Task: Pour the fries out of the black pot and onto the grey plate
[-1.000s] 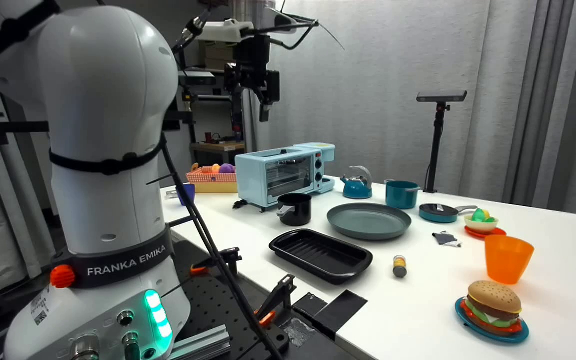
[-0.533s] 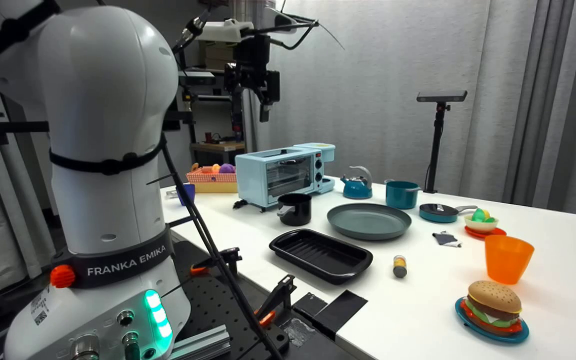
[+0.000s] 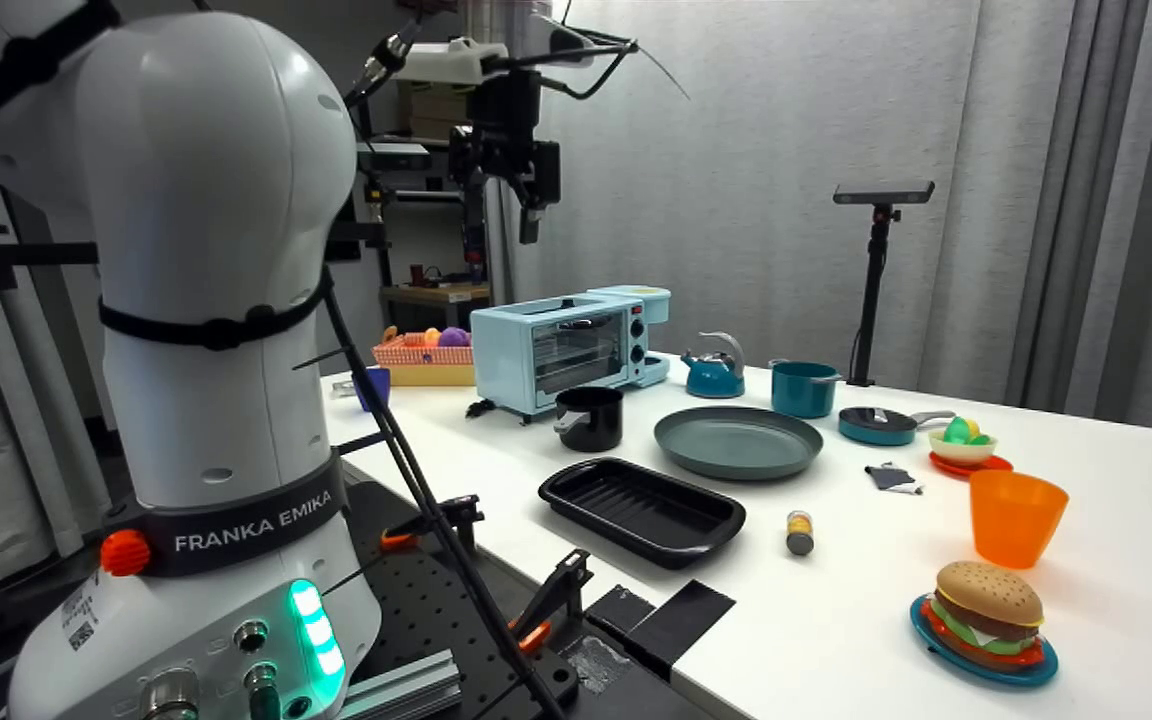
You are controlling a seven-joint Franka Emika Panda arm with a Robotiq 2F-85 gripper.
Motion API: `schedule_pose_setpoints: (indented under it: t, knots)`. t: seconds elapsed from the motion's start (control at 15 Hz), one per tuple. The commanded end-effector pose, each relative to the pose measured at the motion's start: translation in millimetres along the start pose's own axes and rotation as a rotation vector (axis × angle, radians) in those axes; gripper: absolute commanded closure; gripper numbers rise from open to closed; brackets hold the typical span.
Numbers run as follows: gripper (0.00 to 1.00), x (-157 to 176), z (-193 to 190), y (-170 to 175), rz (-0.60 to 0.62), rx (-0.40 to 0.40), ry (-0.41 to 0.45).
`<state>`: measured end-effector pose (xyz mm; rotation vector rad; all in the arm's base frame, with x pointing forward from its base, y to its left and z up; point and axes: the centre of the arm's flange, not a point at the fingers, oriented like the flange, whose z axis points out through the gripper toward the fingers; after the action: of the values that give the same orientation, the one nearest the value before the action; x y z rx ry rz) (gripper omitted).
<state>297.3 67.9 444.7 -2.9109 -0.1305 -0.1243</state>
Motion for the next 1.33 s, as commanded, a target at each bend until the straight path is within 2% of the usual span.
schedule_pose_setpoints:
  t: [0.0, 0.6, 1.07, 1.27]
  knots:
    - [0.00, 2, 3, 3, -0.007, -0.005, -0.019]
    - [0.00, 17, 38, 11, -0.095, -0.043, -0.148]
    - [0.00, 27, 87, 18, -0.197, -0.029, -0.278]
    - [0.00, 28, 102, 21, -0.250, -0.008, -0.299]
